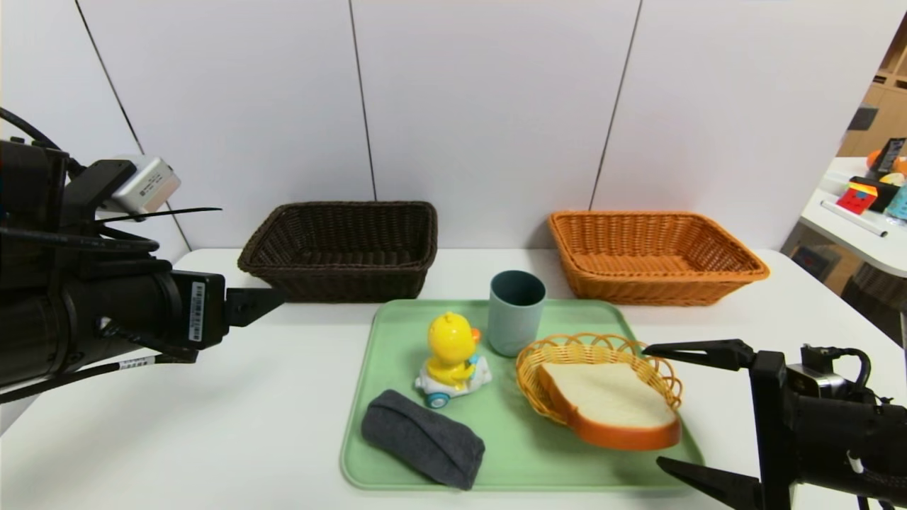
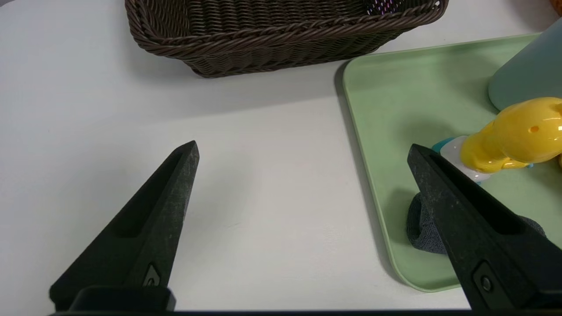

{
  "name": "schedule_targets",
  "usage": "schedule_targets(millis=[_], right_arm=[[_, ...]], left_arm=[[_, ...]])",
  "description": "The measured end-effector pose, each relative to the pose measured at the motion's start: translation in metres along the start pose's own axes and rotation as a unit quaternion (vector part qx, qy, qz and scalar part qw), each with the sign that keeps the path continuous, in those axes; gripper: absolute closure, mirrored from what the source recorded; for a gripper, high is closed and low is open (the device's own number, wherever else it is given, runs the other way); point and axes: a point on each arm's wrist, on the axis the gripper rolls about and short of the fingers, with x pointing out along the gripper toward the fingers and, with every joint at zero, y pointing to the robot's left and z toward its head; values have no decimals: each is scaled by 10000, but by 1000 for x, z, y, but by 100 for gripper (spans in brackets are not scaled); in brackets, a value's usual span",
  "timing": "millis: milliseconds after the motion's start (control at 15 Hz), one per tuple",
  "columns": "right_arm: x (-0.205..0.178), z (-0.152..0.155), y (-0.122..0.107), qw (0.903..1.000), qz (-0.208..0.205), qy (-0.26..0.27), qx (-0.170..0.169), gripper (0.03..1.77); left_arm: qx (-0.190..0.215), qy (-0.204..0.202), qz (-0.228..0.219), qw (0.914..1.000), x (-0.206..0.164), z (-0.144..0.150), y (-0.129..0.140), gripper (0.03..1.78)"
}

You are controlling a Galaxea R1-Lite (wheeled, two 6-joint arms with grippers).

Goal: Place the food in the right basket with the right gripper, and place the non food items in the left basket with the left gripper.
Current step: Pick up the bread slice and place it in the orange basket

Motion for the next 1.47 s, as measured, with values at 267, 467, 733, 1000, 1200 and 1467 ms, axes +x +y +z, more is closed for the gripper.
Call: schedule_targets(millis=[267, 467, 733, 1000, 1200, 1467], right_arm=[[13, 5, -3, 10000, -44, 3, 21, 10], [19, 8, -4, 10000, -89, -12, 43, 10], [22, 9, -5, 9999, -121, -16, 63, 10], [23, 10, -4, 9998, -117, -22, 138, 32], [23, 10, -4, 9998, -104, -20, 153, 77], [22, 9, -4, 9998, -95, -7, 157, 162]], left_arm=[[-5, 17, 6, 10000, 1, -1, 0, 12], [-7, 31, 12, 10000, 2, -1, 0, 12], [-48, 70, 19, 10000, 4, -1, 0, 12], [-48, 89, 24, 9999, 5, -2, 0, 12], [-50, 91, 26, 9999, 6, -2, 0, 12], [-51, 83, 21, 10000, 5, -2, 0, 12]])
